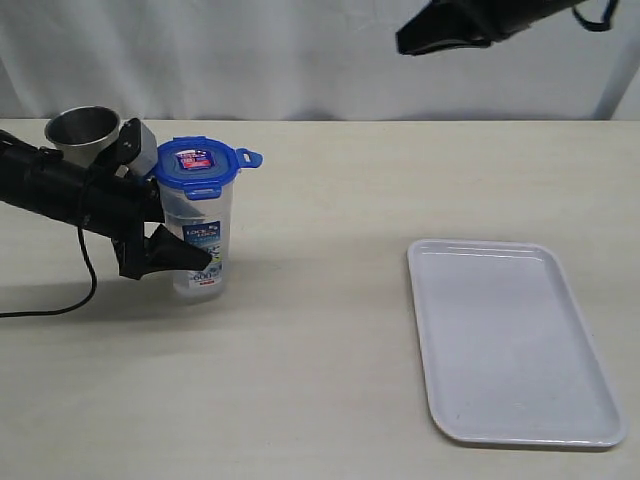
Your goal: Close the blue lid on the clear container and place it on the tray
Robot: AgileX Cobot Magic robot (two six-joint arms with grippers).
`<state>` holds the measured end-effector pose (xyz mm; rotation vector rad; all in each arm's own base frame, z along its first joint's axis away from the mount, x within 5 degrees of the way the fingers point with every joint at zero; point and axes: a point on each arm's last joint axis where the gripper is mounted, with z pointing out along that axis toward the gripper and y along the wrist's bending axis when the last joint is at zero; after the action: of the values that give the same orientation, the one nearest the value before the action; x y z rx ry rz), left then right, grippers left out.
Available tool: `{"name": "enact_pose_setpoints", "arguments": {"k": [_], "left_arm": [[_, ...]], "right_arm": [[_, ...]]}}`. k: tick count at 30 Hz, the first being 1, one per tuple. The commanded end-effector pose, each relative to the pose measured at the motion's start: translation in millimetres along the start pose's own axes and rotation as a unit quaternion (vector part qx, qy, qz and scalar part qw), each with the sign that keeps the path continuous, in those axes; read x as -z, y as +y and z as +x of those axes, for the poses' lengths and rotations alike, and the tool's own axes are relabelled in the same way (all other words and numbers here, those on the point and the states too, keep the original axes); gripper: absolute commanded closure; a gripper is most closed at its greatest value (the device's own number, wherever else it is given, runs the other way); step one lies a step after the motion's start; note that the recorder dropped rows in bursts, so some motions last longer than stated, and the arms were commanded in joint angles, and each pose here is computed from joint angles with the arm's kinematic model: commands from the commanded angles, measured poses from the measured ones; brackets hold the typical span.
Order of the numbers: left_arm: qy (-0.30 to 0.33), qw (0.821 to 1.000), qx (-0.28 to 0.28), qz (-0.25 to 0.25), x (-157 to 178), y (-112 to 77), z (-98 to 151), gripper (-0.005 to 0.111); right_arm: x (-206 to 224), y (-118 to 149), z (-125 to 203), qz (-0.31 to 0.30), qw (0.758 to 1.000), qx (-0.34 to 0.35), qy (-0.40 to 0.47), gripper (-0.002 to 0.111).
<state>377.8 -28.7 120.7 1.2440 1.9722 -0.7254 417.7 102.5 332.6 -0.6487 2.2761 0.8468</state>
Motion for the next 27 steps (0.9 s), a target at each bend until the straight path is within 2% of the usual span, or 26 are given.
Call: {"name": "enact_pose_setpoints", "arguments": {"k": [1,2,4,6,15,21,27], "left_arm": [[-0.013,1.0,-0.015,0.003,-0.1,-0.4,-7.0,0.107],[-0.013,1.0,-0.015,0.004,-0.1,-0.5,-7.1,0.107],[-0.014,1.0,-0.015,0.005,-0.1,-0.7,-7.2,0.107],[-0.014,1.0,-0.015,0.005,-0.1,-0.7,-7.2,0.107],[-0.015,1.0,-0.015,0.006,-0.1,-0.9,-7.3,0.107],[-0.015,1.0,-0.015,0.006,-0.1,-0.9,-7.3,0.107],[-0.015,1.0,-0.015,0.006,-0.1,-0.9,-7.3,0.107]], "right_arm": [[-53.9,75.2,-8.3,-0.008,0.997,0.077,-0.006,0.085],[-68.2,97.8,-9.9,0.0,0.995,0.099,-0.02,0.086],[-85.9,122.6,-7.9,0.022,0.992,0.124,-0.028,0.086],[-106.1,136.3,0.0,0.018,0.991,0.134,-0.012,0.086],[-164.0,118.5,35.9,-0.004,0.992,0.095,0.082,0.086],[-184.5,113.7,53.1,-0.012,0.988,0.089,0.124,0.086],[-179.5,126.0,51.2,-0.019,0.985,0.119,0.125,0.084]]}}
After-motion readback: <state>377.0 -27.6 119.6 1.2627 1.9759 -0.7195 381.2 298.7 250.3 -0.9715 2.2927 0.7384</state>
